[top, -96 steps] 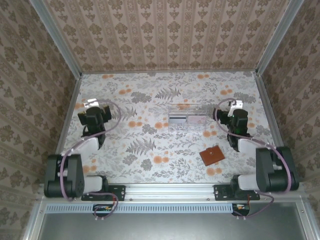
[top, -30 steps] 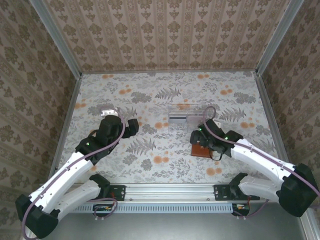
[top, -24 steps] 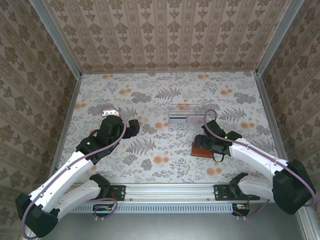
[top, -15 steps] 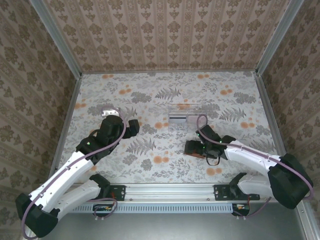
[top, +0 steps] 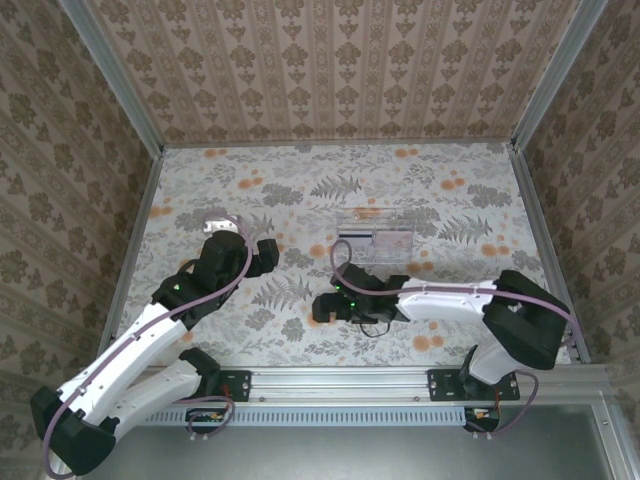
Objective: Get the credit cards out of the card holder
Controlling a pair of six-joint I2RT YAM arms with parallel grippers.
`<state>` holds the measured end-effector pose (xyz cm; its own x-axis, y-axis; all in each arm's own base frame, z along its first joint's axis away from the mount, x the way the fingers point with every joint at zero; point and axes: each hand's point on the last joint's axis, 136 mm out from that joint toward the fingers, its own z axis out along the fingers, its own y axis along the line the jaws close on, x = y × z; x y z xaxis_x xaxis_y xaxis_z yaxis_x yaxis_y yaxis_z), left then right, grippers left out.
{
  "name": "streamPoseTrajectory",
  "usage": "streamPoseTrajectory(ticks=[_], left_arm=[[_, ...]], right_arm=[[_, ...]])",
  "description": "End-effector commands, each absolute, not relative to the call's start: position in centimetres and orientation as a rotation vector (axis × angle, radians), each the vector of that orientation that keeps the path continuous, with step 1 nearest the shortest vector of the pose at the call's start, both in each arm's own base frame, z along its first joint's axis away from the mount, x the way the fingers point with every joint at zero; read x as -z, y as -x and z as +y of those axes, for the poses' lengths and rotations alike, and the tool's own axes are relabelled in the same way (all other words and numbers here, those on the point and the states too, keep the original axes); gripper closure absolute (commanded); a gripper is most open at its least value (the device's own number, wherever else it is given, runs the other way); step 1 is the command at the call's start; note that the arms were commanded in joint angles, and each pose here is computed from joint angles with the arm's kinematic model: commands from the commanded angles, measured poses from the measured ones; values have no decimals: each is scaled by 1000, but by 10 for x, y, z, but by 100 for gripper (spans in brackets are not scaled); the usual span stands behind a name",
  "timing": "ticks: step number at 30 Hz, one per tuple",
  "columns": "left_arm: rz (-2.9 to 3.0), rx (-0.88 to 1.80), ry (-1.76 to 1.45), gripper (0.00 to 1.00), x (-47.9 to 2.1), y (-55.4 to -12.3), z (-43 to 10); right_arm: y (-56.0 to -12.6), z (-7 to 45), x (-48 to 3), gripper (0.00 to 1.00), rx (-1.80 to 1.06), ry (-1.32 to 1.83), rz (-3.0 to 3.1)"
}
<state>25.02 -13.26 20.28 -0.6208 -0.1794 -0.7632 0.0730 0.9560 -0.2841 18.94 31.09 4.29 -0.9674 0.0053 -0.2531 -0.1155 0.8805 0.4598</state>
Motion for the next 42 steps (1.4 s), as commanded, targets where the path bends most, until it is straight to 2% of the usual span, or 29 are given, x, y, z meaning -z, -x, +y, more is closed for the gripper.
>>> streamPoseTrajectory(ticks=[1,6,13,15,18,22,25,36,42], left_arm=[[2215,366,75,0,-206,-245,-130],[2243,366,63,0,-200,-241,-131],[2267,382,105,0,-187,-239,-133],[2267,403,91,0,-184,-238,-138],[2271,423,62,0,-178,-235,-147],[2295,427,37,0,-172,-233,-154],[2310,425,22,0,-169,-231,-158],[2316,442,4,0,-166,-228,-165],[2330,430,-4,0,-166,-230,-169]], right_arm=[[-192,335,-51,0,-714,118,2795],[-196,324,-65,0,-582,167,2768],[-214,271,-109,2,-262,215,2637],[-221,255,-116,10,-164,218,2609],[-230,241,-117,30,-92,218,2618],[-241,233,-108,42,-29,225,2646],[-249,233,-99,46,14,249,2667],[-260,249,-68,47,43,323,2730],[-264,251,-50,51,51,333,2766]])
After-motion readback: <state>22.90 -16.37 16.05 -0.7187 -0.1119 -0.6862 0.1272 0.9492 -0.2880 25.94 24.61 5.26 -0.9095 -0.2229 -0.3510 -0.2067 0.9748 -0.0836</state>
